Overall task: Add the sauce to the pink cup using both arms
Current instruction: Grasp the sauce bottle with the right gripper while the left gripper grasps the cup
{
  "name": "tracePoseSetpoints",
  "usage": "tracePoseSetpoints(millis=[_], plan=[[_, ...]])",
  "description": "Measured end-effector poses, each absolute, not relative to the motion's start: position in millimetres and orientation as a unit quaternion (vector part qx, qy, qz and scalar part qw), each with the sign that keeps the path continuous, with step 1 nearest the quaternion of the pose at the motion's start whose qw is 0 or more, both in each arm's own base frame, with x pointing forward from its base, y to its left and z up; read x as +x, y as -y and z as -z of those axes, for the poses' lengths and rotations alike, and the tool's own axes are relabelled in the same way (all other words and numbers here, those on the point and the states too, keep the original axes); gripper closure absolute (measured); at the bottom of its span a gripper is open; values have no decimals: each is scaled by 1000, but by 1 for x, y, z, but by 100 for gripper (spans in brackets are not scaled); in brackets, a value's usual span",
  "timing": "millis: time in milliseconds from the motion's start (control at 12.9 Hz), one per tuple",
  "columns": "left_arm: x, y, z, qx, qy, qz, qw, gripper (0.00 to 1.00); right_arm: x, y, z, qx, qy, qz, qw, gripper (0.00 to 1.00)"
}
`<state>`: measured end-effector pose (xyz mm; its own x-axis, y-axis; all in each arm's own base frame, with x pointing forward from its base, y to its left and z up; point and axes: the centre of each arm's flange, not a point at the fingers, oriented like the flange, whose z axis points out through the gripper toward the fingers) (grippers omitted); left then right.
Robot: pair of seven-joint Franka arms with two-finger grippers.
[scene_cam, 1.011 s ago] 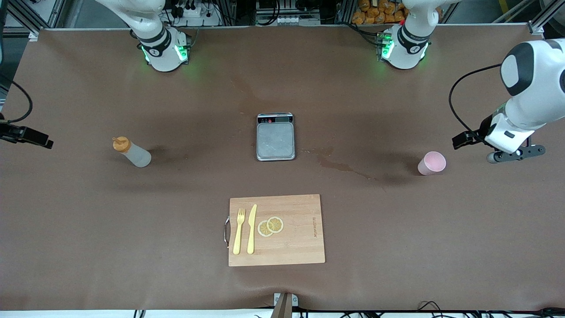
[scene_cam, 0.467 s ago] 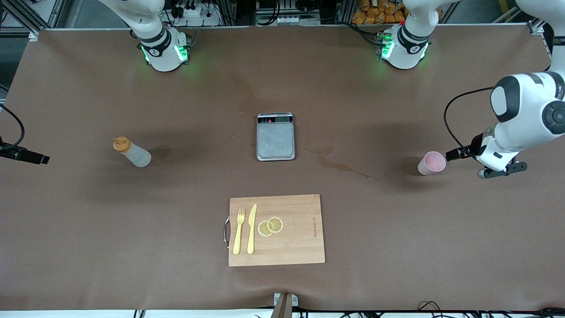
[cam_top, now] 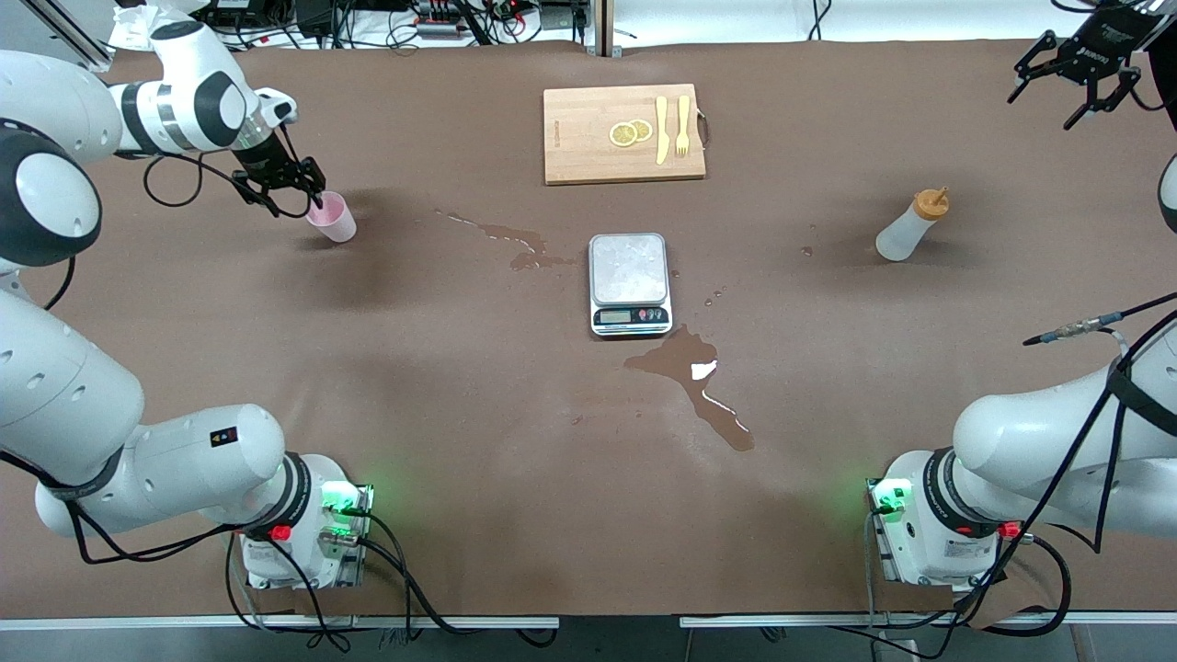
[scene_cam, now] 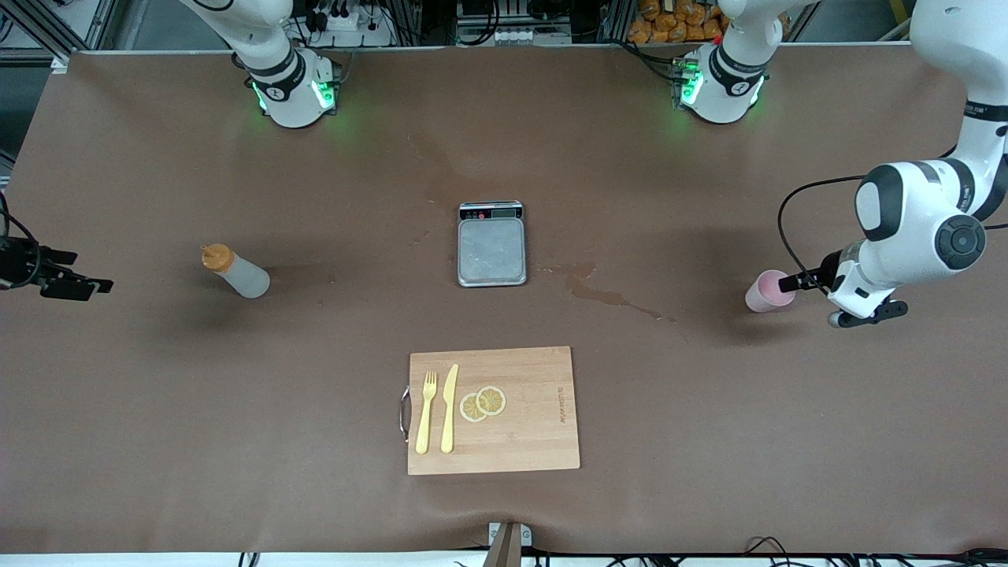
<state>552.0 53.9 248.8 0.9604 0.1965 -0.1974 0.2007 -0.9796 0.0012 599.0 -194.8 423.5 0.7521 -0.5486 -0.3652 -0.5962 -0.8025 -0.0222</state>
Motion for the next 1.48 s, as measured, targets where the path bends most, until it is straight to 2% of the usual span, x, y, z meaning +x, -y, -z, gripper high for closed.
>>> tracePoseSetpoints(millis=[78,156,544,622,933,1089,1322,1478], plan=[[551,-55,-244,989,-102,102,11,15,598,195,-413,-926,-319,-190,73,0],[551,-57,-242,989,-103,105,12,25,595,196,-397,-912,-335,-217,91,0],[551,-56,-236,988,-110,110,20,85,570,261,-277,-820,-433,-315,203,0],[552,-55,-237,987,-113,108,24,94,566,267,-255,-799,-448,-330,226,0],[558,-53,-247,989,-113,97,27,96,565,257,-197,-731,-495,-378,280,0],[564,-47,-266,991,-106,81,26,96,560,249,-166,-711,-500,-404,287,0],[566,12,-319,995,-74,64,32,96,548,236,-114,-685,-503,-443,286,0],[560,67,-345,995,-68,61,31,96,546,228,-100,-673,-506,-458,286,0]])
